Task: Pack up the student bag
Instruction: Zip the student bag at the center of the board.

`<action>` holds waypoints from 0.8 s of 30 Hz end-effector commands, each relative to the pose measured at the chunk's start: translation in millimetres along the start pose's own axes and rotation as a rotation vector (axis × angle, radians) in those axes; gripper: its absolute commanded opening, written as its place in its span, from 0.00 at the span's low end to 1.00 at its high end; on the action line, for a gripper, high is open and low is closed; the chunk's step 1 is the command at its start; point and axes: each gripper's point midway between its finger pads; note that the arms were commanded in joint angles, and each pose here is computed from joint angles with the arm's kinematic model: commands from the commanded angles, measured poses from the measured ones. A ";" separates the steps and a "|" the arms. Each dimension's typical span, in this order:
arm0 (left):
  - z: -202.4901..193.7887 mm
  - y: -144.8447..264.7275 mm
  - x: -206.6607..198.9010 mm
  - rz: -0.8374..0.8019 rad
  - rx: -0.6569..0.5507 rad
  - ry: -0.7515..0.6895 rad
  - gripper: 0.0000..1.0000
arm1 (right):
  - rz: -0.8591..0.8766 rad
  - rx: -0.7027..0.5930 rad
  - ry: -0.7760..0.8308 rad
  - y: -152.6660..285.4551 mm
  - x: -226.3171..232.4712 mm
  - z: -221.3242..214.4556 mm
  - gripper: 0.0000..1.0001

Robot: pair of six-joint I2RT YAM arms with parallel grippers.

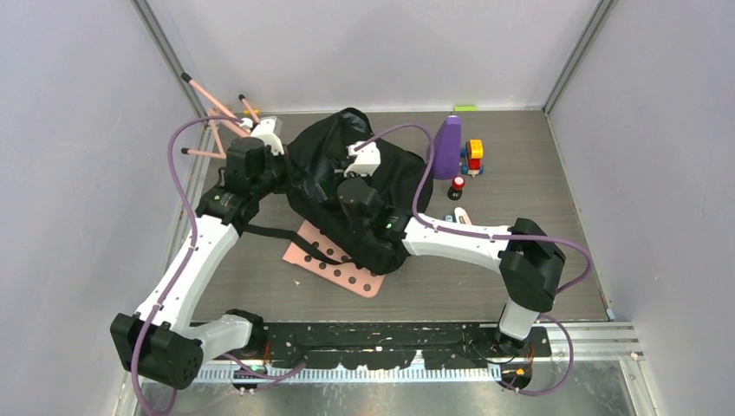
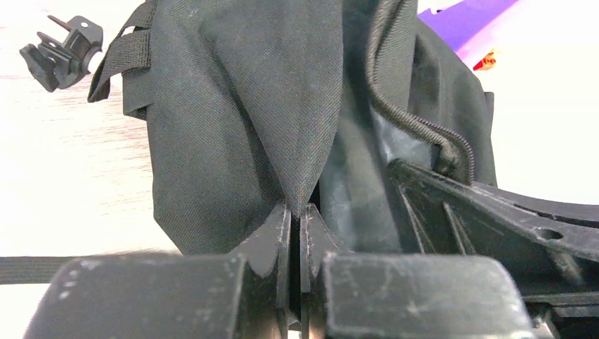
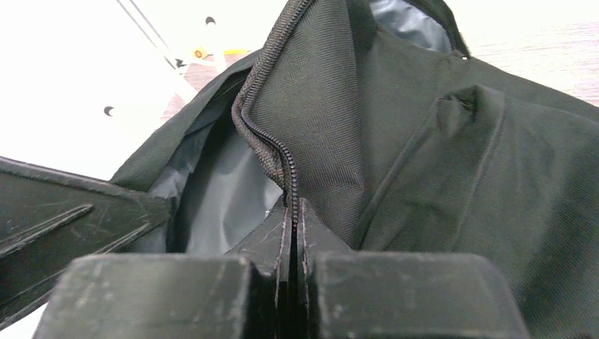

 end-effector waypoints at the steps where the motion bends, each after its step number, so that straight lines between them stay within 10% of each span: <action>1: 74.2 18.1 -8.9 -0.023 -0.236 -0.005 0.00 | 0.135 0.038 -0.036 2.6 38.7 10.4 0.07; 4: 69.8 25.3 -1.8 0.014 -0.215 -0.063 0.17 | 0.208 0.065 0.012 8.5 55.9 21.3 0.49; 9: 64.8 48.8 -1.2 0.016 -0.238 -0.170 0.69 | 0.244 0.070 0.051 27.0 57.6 56.8 0.76; 24: -37.1 54.8 -13.8 -0.044 0.021 0.098 0.87 | 0.705 0.592 0.040 87.6 50.8 -39.8 0.72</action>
Point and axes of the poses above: each gripper's point midway between its finger pads, its own y axis back along the fingers, its own x axis along the line the jaws close on, z = x × y, and after that the axes turned 15 degrees about -y, right-handed
